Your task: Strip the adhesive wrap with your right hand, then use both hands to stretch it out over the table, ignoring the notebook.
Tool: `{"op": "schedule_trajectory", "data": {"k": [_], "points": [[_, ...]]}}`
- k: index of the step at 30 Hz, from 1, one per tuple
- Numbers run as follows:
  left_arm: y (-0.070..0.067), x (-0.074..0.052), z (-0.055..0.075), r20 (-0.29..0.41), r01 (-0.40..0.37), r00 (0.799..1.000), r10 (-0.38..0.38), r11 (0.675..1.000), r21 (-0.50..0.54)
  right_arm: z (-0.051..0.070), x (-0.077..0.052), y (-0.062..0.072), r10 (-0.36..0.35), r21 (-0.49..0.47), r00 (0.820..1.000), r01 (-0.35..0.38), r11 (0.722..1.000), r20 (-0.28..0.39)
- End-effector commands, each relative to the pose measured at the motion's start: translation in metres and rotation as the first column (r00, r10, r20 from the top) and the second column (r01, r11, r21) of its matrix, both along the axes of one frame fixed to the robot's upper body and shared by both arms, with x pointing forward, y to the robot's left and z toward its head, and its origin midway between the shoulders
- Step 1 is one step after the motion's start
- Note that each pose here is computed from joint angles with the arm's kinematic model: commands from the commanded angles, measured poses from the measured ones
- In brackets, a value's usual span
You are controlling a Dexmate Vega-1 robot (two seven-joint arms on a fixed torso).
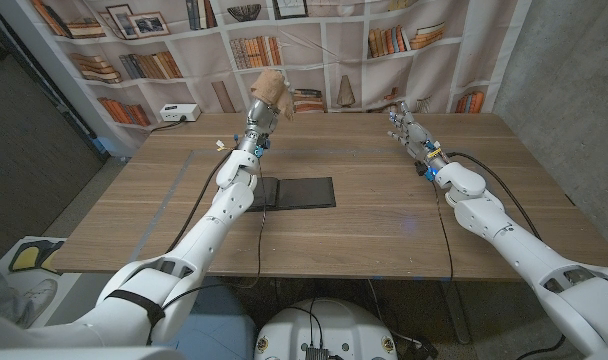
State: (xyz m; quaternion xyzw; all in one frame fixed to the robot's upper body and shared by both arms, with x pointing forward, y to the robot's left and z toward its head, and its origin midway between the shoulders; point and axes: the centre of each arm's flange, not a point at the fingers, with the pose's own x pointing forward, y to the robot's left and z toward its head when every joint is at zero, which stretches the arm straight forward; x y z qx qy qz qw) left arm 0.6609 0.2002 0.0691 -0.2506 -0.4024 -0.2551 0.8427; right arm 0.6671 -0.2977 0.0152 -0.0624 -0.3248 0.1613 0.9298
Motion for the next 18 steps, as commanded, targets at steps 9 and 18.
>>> {"op": "schedule_trajectory", "data": {"k": [9,18], "points": [[-0.004,0.0005,-0.007,-0.023,0.009,1.0,-0.009,1.0,-0.009,-0.0055,0.0009,-0.0019,0.002,0.004,1.0,-0.002,1.0,-0.011],[-0.0032,0.0011,-0.0066,-0.03,-0.002,1.0,0.001,1.0,-0.019,-0.0069,0.0017,-0.0021,0.001,0.01,1.0,-0.001,1.0,-0.016]]}}
